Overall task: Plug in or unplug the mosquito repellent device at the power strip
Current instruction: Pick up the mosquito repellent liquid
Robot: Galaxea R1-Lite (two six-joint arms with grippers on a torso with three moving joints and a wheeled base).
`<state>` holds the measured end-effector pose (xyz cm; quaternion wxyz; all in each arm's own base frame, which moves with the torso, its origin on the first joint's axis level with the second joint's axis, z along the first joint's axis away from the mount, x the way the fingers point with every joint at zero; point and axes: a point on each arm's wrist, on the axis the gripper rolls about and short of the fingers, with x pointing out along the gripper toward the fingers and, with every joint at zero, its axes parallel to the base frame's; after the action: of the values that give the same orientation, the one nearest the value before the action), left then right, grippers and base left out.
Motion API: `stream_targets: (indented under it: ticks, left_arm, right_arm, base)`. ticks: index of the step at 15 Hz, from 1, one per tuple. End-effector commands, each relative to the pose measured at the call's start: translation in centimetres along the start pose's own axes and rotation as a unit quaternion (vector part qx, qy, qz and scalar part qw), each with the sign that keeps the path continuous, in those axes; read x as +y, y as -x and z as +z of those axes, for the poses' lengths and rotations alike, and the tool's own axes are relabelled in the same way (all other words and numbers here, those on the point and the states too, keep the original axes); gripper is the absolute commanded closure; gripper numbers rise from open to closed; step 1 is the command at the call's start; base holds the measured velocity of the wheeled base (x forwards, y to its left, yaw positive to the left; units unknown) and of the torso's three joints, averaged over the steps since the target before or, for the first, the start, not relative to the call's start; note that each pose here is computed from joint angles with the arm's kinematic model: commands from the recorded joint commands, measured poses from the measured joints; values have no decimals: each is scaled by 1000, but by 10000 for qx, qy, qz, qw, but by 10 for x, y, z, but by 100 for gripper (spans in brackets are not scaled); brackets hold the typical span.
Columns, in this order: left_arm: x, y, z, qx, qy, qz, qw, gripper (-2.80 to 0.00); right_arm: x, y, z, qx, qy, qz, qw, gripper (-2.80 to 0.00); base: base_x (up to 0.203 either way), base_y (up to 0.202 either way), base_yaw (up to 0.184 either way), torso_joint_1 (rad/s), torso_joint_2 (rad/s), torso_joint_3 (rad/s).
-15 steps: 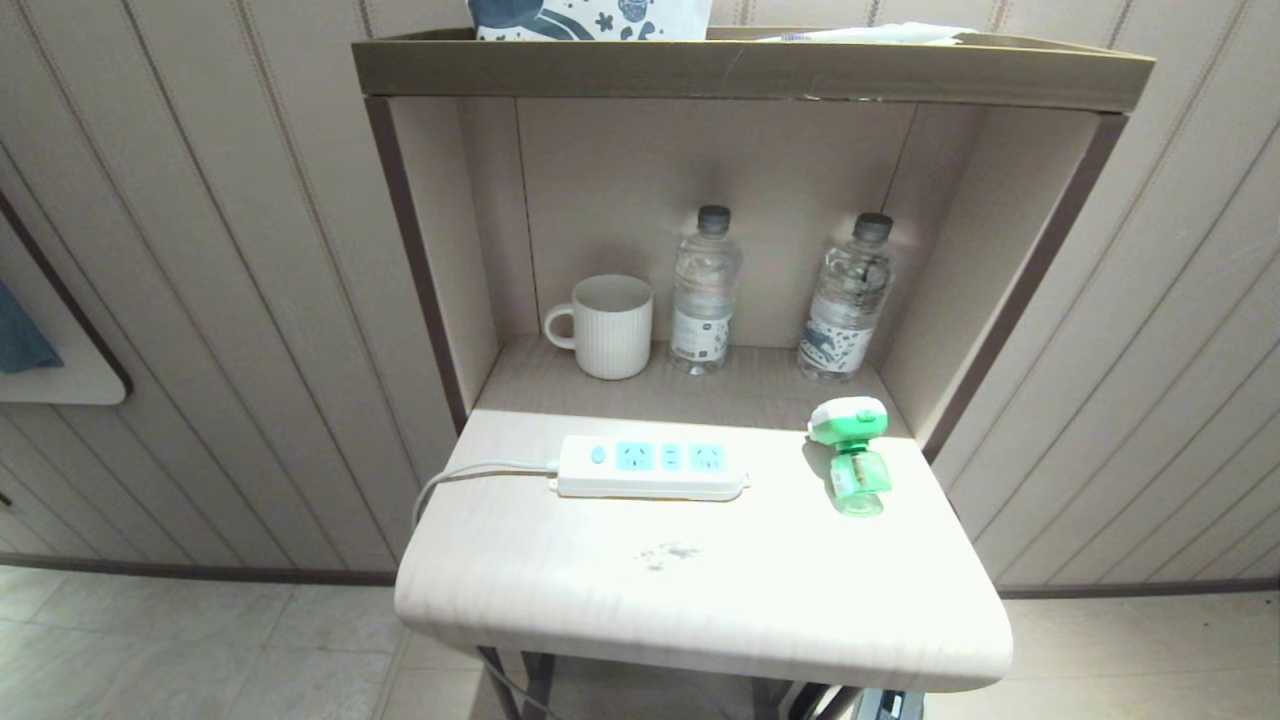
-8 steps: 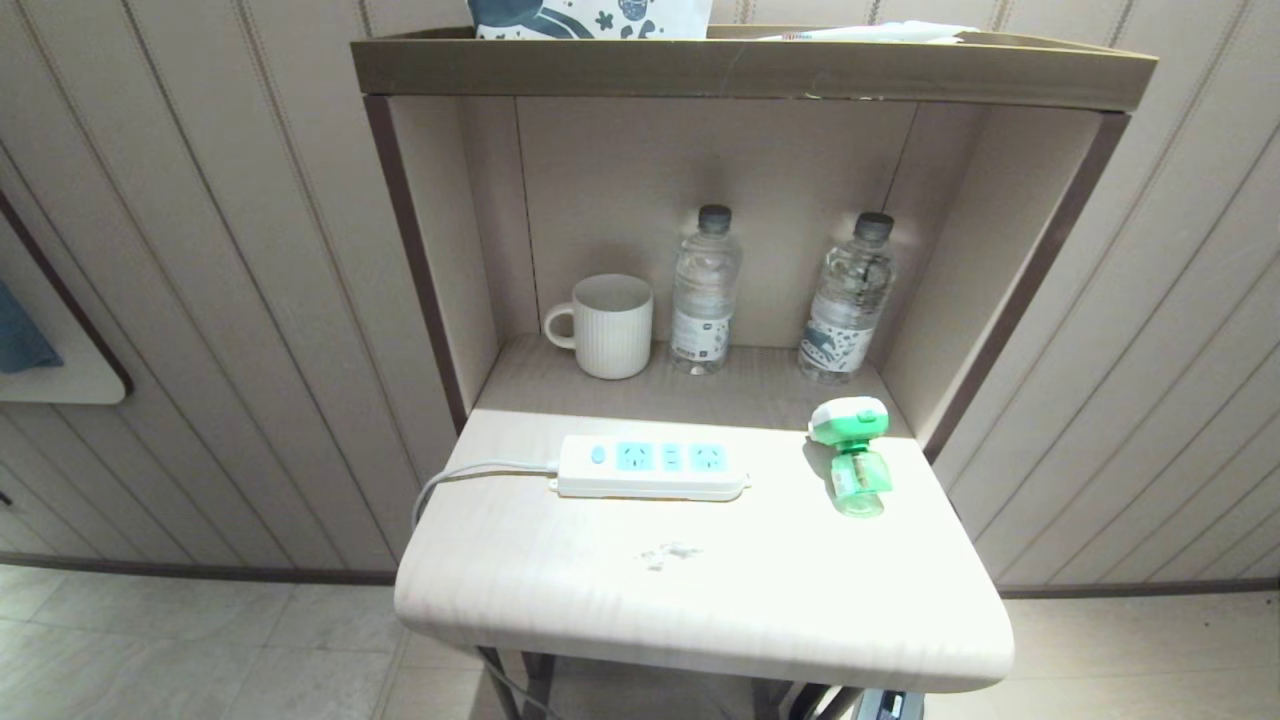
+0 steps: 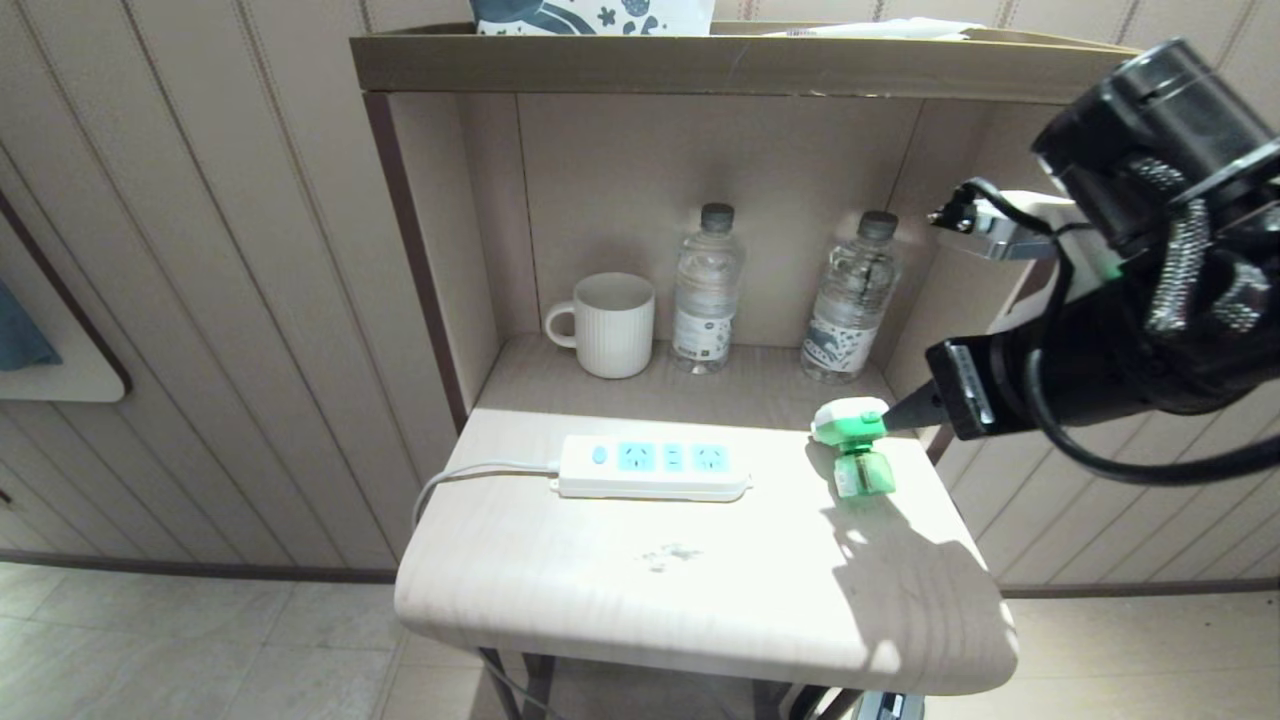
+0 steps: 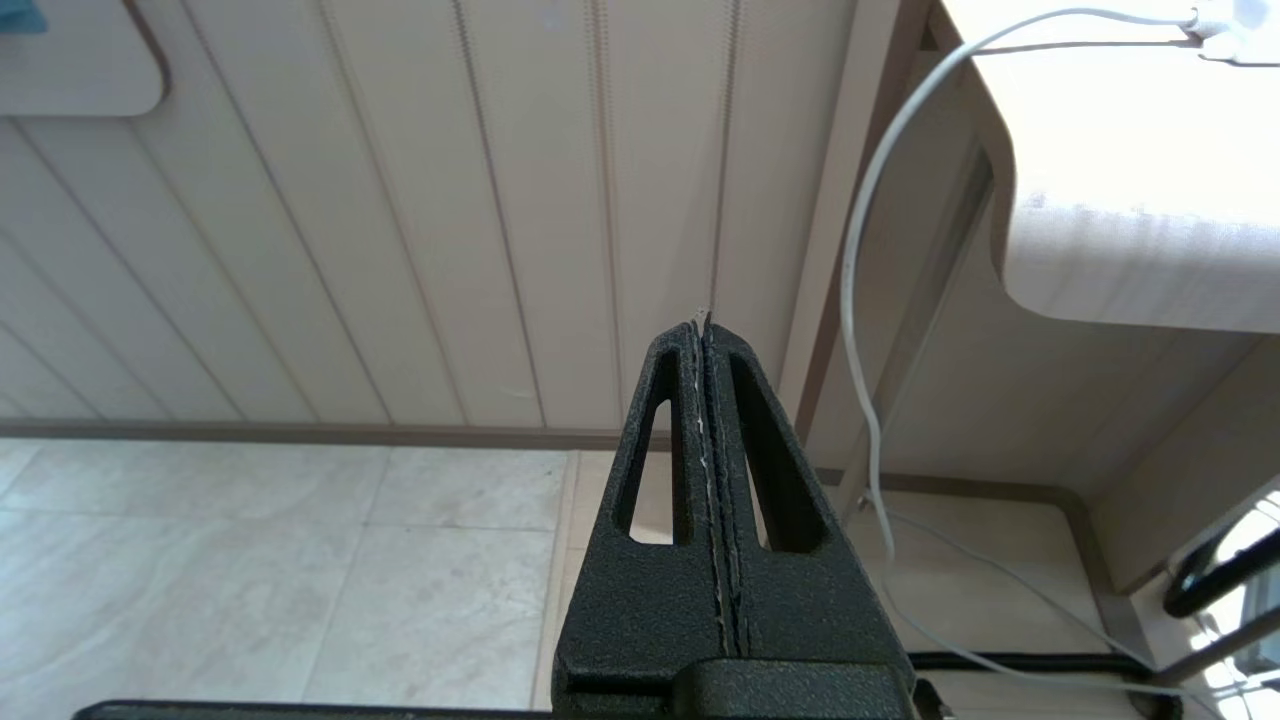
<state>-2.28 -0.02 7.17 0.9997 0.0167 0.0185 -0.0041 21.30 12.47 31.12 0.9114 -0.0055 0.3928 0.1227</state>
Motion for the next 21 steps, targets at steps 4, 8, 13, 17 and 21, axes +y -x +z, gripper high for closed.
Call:
stream_targets:
  ticks: [4, 8, 13, 17, 21]
  left_arm:
    - [0, 0, 0, -1, -1, 0, 10000, 0]
    - [0, 0, 0, -1, -1, 0, 10000, 0]
    - [0, 0, 0, -1, -1, 0, 10000, 0]
    - [0, 0, 0, -1, -1, 0, 10000, 0]
    - [0, 0, 0, -1, -1, 0, 10000, 0]
  right_arm:
    - [18, -40, 6, 301, 223, -384, 9986, -280]
    - [19, -70, 11, 172, 268, -748, 9967, -280]
    - [21, -79, 11, 257, 471, -730, 9959, -280]
    - [12, -89, 14, 132, 602, -738, 9954, -280]
    - [1, -102, 18, 63, 615, -767, 9951, -280]
  base:
    - [0, 0, 0, 0, 0, 0]
    - [0, 0, 0, 0, 0, 0]
    - [0, 0, 0, 0, 0, 0]
    - [0, 0, 0, 0, 0, 0]
    - [0, 0, 0, 0, 0, 0]
